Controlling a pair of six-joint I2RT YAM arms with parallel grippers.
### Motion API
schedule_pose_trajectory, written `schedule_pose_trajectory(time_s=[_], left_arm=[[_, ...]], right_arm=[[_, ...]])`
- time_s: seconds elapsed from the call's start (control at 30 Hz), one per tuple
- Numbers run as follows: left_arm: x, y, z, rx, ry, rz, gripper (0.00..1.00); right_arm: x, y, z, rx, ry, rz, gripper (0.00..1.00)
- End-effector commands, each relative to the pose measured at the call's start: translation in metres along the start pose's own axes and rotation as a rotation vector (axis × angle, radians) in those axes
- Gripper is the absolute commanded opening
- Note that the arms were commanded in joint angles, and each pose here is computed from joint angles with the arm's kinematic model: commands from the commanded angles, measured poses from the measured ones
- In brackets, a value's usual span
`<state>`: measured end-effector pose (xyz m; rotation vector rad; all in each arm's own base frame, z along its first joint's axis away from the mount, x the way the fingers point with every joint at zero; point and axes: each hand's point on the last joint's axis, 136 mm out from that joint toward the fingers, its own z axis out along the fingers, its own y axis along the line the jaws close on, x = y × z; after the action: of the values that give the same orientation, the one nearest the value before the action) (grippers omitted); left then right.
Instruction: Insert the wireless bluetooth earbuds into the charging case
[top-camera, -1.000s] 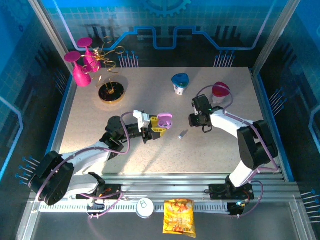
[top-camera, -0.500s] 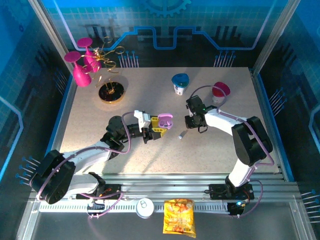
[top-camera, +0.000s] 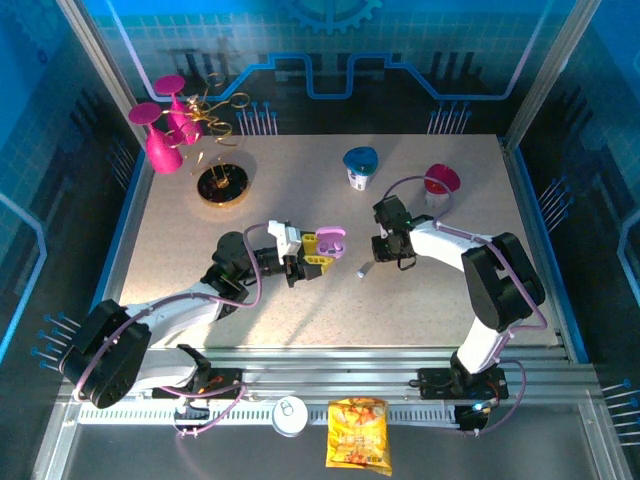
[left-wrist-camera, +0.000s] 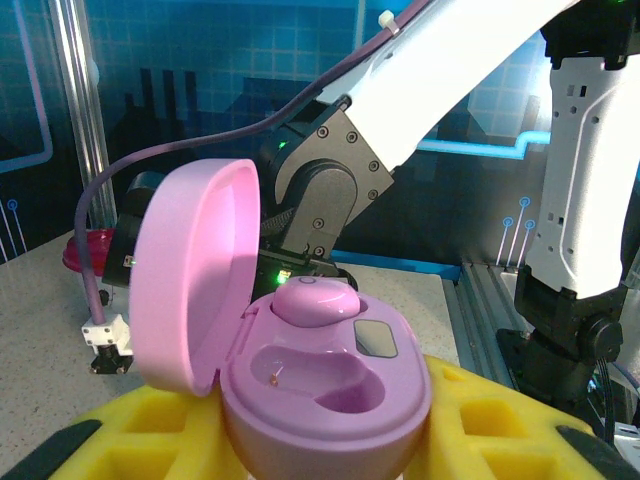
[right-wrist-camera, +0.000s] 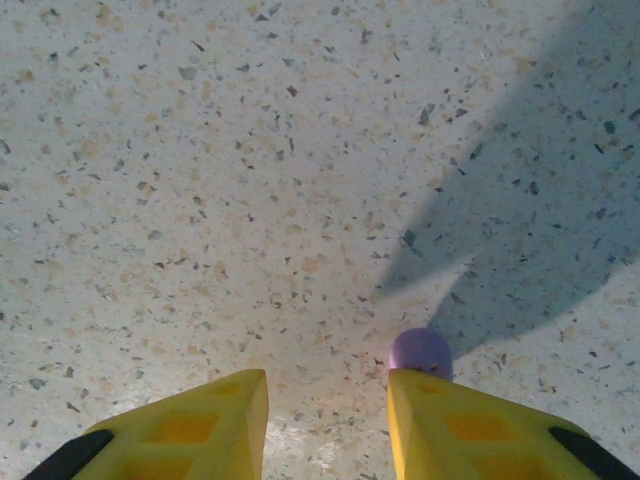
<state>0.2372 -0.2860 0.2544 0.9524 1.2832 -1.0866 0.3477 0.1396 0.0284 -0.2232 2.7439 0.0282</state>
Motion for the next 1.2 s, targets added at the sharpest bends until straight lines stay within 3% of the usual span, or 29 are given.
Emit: schedule_pose_trajectory(time_s=[0.0,0.47,1.17], left_arm=[[-0.014,-0.001,-0.003,-0.001,-0.037,0.043,0.19],[-0.014,-0.001,-0.002,0.000,-0.035,0.047,0.19],[-0.013,0.001,-0.001,-0.004,-0.027,0.051,0.19]], right_arm=[[0.013,-0.017,0.005,0.064,0.044,0.022,0.38],[-0.005,-0.026,-0.021,0.086,-0.046,0.038,0.41],[-0.017,-0.022,0.014,0.054,0.021,0.067,0.33]])
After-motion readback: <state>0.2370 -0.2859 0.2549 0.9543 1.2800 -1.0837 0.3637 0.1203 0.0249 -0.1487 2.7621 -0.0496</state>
